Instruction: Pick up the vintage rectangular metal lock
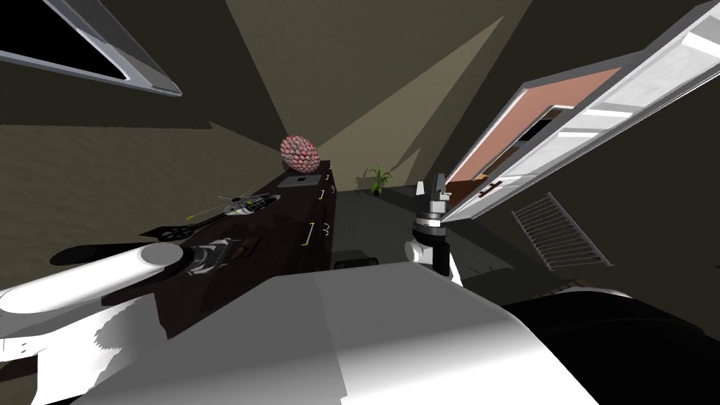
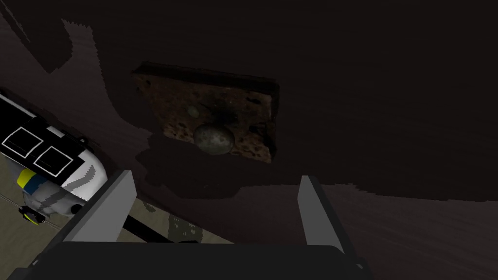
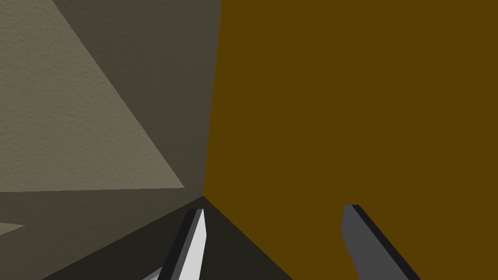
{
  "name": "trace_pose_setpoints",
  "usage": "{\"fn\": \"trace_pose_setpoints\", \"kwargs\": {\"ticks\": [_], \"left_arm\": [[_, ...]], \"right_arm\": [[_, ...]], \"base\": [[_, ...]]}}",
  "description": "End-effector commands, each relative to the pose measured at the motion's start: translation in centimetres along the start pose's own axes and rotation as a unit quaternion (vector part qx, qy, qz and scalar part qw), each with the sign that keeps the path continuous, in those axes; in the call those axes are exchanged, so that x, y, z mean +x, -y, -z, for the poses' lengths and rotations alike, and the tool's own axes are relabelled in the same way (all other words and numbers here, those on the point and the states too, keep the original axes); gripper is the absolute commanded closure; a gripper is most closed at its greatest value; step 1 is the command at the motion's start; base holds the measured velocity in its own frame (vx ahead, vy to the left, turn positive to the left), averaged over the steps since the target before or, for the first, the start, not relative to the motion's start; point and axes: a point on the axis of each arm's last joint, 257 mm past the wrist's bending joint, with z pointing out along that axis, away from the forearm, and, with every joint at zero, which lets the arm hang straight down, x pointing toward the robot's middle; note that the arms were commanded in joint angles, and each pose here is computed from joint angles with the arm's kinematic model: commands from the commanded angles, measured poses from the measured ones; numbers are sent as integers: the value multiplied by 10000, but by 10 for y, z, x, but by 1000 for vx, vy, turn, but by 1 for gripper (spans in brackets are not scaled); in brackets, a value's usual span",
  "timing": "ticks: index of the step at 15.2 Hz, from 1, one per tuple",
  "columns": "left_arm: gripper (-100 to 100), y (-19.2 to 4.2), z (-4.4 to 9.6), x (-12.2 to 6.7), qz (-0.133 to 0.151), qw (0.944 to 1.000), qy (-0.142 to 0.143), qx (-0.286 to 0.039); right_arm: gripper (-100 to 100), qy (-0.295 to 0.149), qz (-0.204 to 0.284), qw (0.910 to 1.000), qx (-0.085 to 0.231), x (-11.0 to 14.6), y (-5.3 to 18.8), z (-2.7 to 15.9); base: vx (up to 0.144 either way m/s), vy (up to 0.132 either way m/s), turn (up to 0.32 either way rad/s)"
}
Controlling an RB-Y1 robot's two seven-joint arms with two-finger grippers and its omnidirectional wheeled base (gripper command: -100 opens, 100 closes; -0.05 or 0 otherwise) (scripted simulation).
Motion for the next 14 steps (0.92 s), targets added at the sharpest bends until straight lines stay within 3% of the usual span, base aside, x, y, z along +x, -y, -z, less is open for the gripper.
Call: {"fn": "trace_pose_setpoints", "kwargs": {"ticks": [1,7,9,10,14], "left_arm": [[-100,-10,2,2,-1,9998,-118,-176],[-100,-28,8,4,3,9980,-348,-518],[-100,-26,7,5,2,9983,-325,-486],[-100,-27,-1,7,20,9982,-332,-500],[-100,-27,-14,11,43,9983,-320,-494]], "right_arm": [[0,0,0,10000,0,0,0,0],[0,0,0,10000,0,0,0,0],[0,0,0,10000,0,0,0,0],[0,0,0,10000,0,0,0,0],[0,0,-1,10000,-1,0,0,0]], "base": [[93,18,-10],[64,4,-8],[49,8,-3],[7,9,-18],[-20,19,-22]]}}
